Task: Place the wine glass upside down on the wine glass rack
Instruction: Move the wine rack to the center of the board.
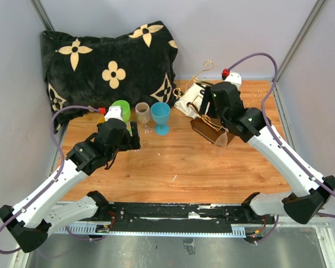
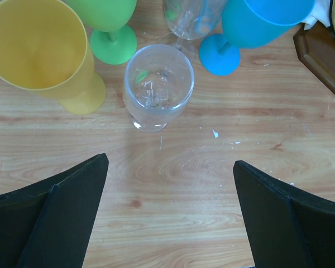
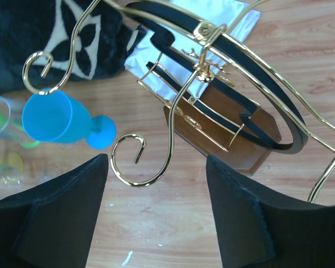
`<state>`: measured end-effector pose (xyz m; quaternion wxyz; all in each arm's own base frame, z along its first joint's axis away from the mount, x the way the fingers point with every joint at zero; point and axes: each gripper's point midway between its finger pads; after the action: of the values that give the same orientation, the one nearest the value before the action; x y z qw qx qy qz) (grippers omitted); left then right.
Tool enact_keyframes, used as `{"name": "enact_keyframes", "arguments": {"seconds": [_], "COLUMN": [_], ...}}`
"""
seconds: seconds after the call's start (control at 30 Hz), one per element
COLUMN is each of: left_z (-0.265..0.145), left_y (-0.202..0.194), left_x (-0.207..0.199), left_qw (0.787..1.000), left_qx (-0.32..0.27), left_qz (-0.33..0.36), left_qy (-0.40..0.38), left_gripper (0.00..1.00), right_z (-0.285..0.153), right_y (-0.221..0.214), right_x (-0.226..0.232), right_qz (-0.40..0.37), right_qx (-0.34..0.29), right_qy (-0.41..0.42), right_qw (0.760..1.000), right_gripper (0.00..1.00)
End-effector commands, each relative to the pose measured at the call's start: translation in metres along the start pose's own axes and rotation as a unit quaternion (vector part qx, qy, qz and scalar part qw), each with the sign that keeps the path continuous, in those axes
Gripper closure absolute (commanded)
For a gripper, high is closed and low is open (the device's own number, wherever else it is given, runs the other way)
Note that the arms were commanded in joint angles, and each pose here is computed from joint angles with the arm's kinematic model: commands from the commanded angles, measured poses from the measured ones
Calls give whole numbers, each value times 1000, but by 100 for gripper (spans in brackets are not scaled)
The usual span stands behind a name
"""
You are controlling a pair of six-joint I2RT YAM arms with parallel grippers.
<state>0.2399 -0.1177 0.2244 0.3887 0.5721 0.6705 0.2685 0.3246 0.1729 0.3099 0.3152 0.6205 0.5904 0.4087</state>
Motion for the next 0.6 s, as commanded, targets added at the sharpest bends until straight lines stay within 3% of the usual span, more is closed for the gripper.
{"name": "enact_keyframes", "arguments": {"seconds": [0.0, 0.1, 0.23, 0.57], "left_z": [-3, -4, -7, -12], "left_y": [3, 1, 0, 2], "left_x": [0, 0, 1, 1], "left_qw": [1000, 1000, 1000, 999], "left_qx": [-12, -11, -11, -15], "left_qz": [-2, -2, -3, -7], "left_qy": [-12, -15, -20, -28], "left_gripper": [0, 0, 0, 0], "right_z": [7, 14, 29, 61], "right_y": [7, 8, 4, 0], "right_x": [-18, -17, -17, -28], "right_qz": [51, 57, 57, 57], "right_qx": [-27, -29, -23, -13], "right_qy": [-65, -71, -82, -101], "right_qw": [996, 995, 995, 993], "right_gripper": [33, 42, 45, 64]}}
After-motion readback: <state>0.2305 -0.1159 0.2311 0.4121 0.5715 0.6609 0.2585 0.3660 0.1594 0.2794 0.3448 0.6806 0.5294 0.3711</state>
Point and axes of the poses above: each gripper's point midway between its finger pads, its own z axis out along the fingers, its own x axis along the line the jaws close on, y = z × x, and after that the axes turned 4 degrees about -z, right-handed
